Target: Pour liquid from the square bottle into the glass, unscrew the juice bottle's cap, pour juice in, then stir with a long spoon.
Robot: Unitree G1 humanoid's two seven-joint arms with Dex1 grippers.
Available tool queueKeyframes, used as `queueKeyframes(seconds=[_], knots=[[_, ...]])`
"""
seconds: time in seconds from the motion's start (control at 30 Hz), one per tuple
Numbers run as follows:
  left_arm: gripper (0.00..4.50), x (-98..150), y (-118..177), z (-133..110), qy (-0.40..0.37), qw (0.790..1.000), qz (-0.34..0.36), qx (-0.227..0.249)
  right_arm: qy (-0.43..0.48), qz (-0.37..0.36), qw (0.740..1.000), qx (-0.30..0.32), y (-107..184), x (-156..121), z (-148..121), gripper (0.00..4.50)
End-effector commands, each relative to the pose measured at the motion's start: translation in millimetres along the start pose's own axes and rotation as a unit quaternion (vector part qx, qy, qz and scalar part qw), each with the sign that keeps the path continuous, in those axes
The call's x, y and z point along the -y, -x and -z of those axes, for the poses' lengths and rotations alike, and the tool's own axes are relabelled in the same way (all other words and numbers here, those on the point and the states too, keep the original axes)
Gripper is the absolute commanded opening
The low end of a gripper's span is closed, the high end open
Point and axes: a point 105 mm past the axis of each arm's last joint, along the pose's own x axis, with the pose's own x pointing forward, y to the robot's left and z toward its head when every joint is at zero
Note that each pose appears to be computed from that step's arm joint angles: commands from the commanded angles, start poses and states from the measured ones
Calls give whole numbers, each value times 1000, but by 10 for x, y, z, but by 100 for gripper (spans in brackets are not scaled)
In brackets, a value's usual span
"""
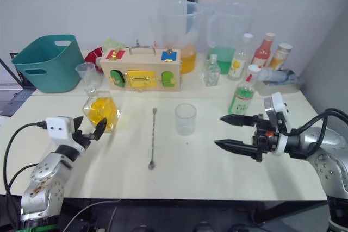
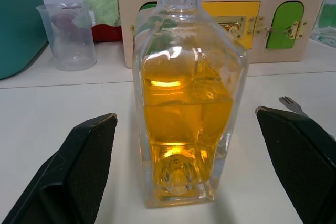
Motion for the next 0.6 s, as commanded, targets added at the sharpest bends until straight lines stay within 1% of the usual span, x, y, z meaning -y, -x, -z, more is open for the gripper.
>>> queueKeyframes(seconds=[0.03,0.37,0.47,0.6], knots=[[448,-22,-87,-109,-12,1000,-1,15,29,8,999,13,34,-23,-129,450],[448,-35,-435,-221,-14,1000,-3,26,33,19,999,20,25,-23,-118,450],[448,-22,-487,-248,-18,999,-2,28,34,21,999,20,29,-25,-109,450],[336,-45,-516,-250,-17,999,-8,28,36,25,999,21,34,-21,-100,450]])
